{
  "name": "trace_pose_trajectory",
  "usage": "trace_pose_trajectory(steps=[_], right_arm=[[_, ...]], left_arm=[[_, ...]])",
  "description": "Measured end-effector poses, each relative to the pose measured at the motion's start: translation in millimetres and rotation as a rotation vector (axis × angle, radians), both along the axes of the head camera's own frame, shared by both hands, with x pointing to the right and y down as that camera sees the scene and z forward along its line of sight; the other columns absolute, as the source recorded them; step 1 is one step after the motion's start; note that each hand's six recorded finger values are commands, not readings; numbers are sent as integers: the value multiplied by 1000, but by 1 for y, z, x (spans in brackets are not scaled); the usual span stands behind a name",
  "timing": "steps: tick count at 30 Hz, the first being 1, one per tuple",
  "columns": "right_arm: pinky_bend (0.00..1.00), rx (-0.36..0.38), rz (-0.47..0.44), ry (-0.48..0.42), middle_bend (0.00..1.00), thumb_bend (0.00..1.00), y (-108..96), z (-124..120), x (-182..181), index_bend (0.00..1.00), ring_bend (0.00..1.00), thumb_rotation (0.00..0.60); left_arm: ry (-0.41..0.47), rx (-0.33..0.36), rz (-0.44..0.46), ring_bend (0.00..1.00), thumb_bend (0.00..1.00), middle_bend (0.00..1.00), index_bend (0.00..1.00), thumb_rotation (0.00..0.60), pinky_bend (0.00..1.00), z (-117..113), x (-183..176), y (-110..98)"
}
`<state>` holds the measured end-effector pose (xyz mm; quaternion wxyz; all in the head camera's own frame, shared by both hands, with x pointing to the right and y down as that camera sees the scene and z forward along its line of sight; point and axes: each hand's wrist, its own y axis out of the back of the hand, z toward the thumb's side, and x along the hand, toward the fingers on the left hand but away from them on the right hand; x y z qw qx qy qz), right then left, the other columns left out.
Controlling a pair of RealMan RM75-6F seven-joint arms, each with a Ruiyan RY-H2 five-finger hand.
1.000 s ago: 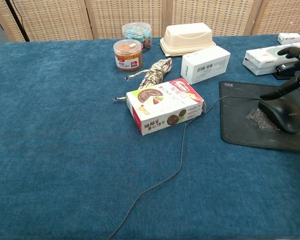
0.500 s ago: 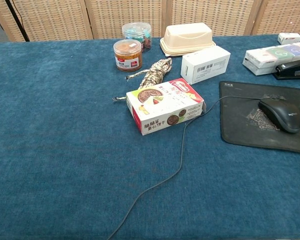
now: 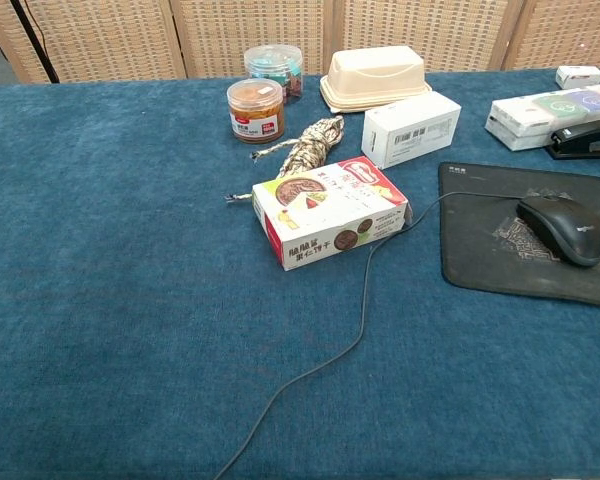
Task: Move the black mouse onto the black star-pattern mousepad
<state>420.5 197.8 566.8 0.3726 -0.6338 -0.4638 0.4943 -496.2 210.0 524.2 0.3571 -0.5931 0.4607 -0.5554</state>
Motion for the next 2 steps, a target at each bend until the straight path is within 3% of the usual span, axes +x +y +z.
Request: trace_pose_trajectory(steps=[2], right_arm=[[0, 13, 5, 28, 0, 0, 3, -3, 3, 0, 0, 600]], left_arm=[[-1, -5, -3, 0, 47, 0, 0, 600, 0, 1, -2, 0]])
